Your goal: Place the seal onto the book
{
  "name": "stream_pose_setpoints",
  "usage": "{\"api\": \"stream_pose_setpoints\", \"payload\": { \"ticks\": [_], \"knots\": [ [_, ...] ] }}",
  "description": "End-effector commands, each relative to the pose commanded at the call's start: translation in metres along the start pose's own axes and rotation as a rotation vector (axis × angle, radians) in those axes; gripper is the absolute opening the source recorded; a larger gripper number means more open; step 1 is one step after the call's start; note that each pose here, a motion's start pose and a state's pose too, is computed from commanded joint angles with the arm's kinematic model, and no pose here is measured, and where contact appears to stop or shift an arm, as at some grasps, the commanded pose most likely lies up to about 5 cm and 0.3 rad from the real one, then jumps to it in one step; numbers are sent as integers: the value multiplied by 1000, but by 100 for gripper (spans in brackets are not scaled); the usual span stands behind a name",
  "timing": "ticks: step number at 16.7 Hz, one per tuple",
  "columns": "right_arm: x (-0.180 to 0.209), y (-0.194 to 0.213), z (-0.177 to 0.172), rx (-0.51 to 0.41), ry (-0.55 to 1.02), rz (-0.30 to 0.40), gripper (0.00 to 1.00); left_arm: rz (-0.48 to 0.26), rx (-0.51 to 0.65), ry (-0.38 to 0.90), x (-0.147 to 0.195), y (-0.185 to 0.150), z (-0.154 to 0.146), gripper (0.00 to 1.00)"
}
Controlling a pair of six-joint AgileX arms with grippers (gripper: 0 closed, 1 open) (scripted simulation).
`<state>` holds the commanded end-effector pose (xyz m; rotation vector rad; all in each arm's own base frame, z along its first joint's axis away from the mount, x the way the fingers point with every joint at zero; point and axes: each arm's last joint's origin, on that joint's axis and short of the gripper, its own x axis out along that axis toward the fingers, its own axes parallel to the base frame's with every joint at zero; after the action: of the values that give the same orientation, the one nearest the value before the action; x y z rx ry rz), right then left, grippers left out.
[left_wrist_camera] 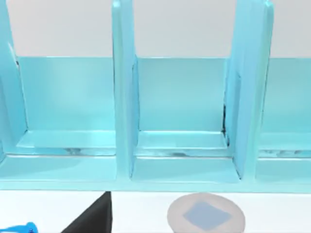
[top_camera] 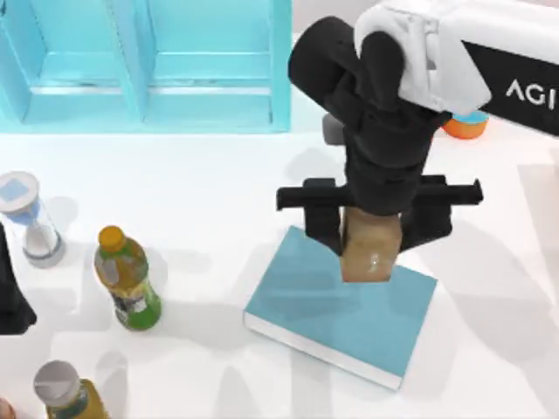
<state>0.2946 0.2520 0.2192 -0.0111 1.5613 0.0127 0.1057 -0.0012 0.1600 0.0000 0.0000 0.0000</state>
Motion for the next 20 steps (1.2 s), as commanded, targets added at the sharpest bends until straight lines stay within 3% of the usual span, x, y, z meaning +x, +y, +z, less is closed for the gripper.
{"api": "stream_pose_setpoints", "payload": {
  "ticks": [5, 17, 20],
  "knots": [
    [15, 16, -6, 30, 6, -1, 0, 0, 0, 0, 0, 0, 0, 100],
    [10, 16, -6, 30, 6, -1, 0, 0, 0, 0, 0, 0, 0, 100],
    [10, 16, -6, 30, 6, -1, 23, 0, 0, 0, 0, 0, 0, 100]
  ]
}}
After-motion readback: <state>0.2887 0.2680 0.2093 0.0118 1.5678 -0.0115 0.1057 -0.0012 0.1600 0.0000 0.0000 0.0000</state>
